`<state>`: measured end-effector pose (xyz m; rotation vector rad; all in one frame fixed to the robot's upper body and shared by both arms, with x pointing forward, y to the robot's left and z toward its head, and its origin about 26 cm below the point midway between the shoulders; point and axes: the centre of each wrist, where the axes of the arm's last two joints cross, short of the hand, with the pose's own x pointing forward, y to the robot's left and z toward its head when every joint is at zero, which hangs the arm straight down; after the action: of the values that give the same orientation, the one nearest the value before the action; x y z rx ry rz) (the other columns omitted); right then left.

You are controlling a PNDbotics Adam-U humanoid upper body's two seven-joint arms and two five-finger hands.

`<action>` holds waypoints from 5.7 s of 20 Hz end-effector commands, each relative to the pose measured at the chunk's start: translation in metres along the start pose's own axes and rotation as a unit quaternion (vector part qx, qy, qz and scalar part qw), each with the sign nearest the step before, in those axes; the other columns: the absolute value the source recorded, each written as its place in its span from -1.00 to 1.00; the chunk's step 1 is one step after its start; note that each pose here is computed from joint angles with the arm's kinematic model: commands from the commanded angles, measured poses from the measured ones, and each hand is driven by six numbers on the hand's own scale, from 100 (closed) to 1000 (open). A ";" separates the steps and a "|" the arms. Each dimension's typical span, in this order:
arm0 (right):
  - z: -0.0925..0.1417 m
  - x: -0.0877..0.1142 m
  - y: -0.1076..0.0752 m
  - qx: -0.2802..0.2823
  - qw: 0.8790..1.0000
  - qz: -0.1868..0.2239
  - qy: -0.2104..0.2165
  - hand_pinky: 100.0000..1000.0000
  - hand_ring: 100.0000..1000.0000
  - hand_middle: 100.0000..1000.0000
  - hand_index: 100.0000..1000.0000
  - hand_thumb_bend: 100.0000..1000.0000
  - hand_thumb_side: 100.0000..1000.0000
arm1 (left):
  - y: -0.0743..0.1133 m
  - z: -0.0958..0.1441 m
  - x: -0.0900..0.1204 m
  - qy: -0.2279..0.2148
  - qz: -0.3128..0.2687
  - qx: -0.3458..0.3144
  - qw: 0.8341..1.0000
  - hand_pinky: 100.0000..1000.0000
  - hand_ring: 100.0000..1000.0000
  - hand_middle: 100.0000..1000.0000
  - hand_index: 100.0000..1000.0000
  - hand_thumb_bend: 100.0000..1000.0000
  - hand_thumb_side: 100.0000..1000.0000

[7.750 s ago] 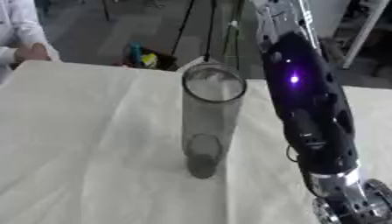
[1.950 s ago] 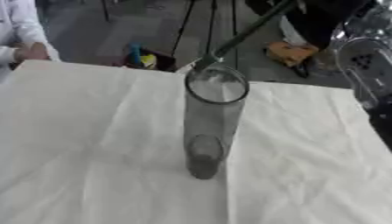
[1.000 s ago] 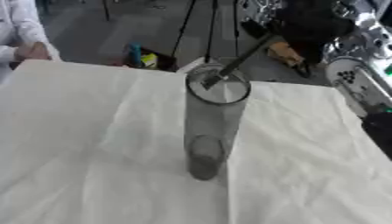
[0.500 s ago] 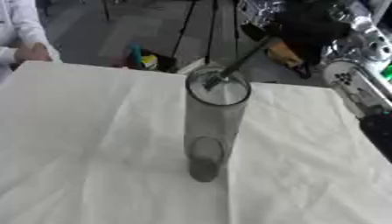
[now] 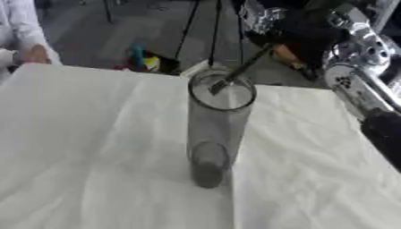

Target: Arrange flowers into the vase.

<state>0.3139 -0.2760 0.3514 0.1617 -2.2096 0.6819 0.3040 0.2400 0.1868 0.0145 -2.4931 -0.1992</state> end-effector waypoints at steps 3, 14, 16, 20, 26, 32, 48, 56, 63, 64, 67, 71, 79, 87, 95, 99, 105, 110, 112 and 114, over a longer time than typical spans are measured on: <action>0.000 0.007 -0.012 -0.008 0.999 0.037 -0.004 -1.00 -1.00 -1.00 -0.95 -1.00 -0.86 | -0.001 -0.003 0.005 -0.012 -0.002 -0.004 1.000 -0.03 0.31 0.32 0.76 -1.00 1.00; -0.002 0.002 -0.016 0.001 0.998 0.057 0.003 -1.00 -1.00 -1.00 -0.94 -1.00 -0.82 | -0.002 -0.003 0.005 -0.010 -0.003 -0.005 1.000 -0.03 0.31 0.32 0.76 -1.00 1.00; -0.003 0.001 -0.016 0.007 0.998 0.057 0.009 -1.00 -0.99 -1.00 -0.91 -1.00 -0.82 | -0.002 -0.003 0.005 -0.010 -0.003 -0.004 1.000 -0.03 0.31 0.32 0.76 -1.00 1.00; -0.006 -0.001 -0.015 0.019 0.998 0.051 0.022 -1.00 -1.00 -1.00 -0.88 -1.00 -0.84 | -0.002 -0.003 0.005 -0.009 -0.002 -0.004 1.000 -0.03 0.31 0.32 0.76 -1.00 1.00; -0.008 -0.002 -0.014 0.032 0.997 0.047 0.043 -1.00 -0.98 -1.00 -0.70 -1.00 -0.80 | -0.002 -0.003 0.005 -0.008 -0.002 -0.004 1.000 -0.03 0.31 0.32 0.76 -1.00 1.00; -0.011 -0.002 -0.015 0.034 0.997 0.051 0.054 -1.00 -0.85 -1.00 -0.53 -1.00 -0.81 | -0.002 -0.003 0.005 -0.007 -0.002 -0.004 1.000 -0.03 0.31 0.32 0.76 -1.00 1.00; -0.011 -0.003 -0.020 0.019 0.996 0.062 0.061 -0.66 -0.64 -1.00 -0.42 -1.00 0.13 | -0.003 -0.002 0.005 -0.005 -0.001 -0.007 1.000 -0.03 0.31 0.33 0.76 -1.00 1.00; -0.009 -0.001 -0.020 0.022 0.995 0.068 0.063 -0.65 -0.63 -1.00 -0.44 -1.00 0.15 | -0.003 -0.002 0.005 -0.004 -0.001 -0.009 1.000 -0.03 0.31 0.33 0.76 -1.00 1.00; -0.007 0.000 -0.022 0.012 0.992 0.121 0.039 -0.37 -0.42 -1.00 -0.41 -1.00 0.27 | -0.003 -0.003 0.005 -0.005 0.001 -0.011 1.000 -0.03 0.31 0.33 0.76 -1.00 1.00; -0.007 0.000 -0.022 0.015 0.991 0.129 0.041 -0.35 -0.39 -1.00 -0.41 -1.00 0.27 | -0.003 -0.003 0.005 -0.005 0.001 -0.011 1.000 -0.03 0.31 0.33 0.76 -1.00 1.00; -0.007 -0.001 -0.024 0.019 0.987 0.151 0.042 -0.22 -0.22 -1.00 -0.41 -1.00 0.27 | -0.003 -0.003 0.005 -0.005 0.001 -0.012 1.000 -0.03 0.31 0.33 0.76 -1.00 1.00; -0.008 -0.003 -0.025 0.019 0.983 0.179 0.039 -0.08 -0.08 -1.00 -0.40 -1.00 0.29 | -0.003 -0.003 0.005 -0.005 0.001 -0.013 1.000 -0.03 0.31 0.33 0.76 -1.00 1.00; -0.007 -0.007 -0.026 0.035 0.976 0.210 0.045 -0.04 -0.03 -1.00 -0.39 -1.00 0.32 | -0.003 -0.004 0.005 -0.004 0.001 -0.014 1.000 -0.03 0.31 0.33 0.77 -1.00 1.00; -0.006 -0.008 -0.026 0.060 0.972 0.219 0.060 -0.05 -0.02 -1.00 -0.40 -1.00 0.28 | -0.003 -0.004 0.005 -0.003 0.001 -0.014 1.000 -0.03 0.30 0.33 0.77 -1.00 1.00; -0.008 0.005 -0.012 0.106 0.975 0.184 0.070 -0.07 -0.01 -1.00 -0.38 -1.00 0.26 | -0.003 -0.003 0.005 0.000 0.002 -0.015 1.000 -0.03 0.30 0.34 0.77 -1.00 1.00; -0.009 0.008 -0.013 0.107 0.975 0.176 0.078 -0.07 0.00 -1.00 -0.37 -1.00 0.27 | -0.003 -0.003 0.005 0.001 0.002 -0.016 1.000 -0.03 0.30 0.34 0.77 -1.00 1.00; -0.011 0.006 -0.017 0.107 0.973 0.181 0.093 -0.02 0.07 -1.00 -0.27 -1.00 0.32 | -0.003 -0.003 0.005 0.002 0.001 -0.018 1.000 -0.03 0.30 0.34 0.77 -1.00 1.00; -0.014 0.004 -0.024 0.113 0.970 0.188 0.107 0.07 0.21 -0.85 -0.10 -1.00 0.42 | -0.003 -0.003 0.005 0.005 -0.001 -0.021 1.000 -0.03 0.30 0.34 0.77 -1.00 1.00; -0.015 0.003 -0.027 0.113 0.969 0.191 0.110 0.12 0.28 -0.79 -0.08 -1.00 0.45 | -0.002 -0.003 0.005 0.005 -0.001 -0.021 1.000 -0.03 0.30 0.34 0.77 -1.00 1.00; -0.016 0.001 -0.030 0.114 0.967 0.194 0.115 0.18 0.37 -0.70 -0.03 -1.00 0.50 | -0.002 -0.003 0.005 0.005 -0.001 -0.022 1.000 -0.03 0.30 0.34 0.77 -1.00 1.00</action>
<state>0.3375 -0.2870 0.3601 -0.1794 -1.9348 1.1029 0.3040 0.2384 0.1862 0.0022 -2.4565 -0.2319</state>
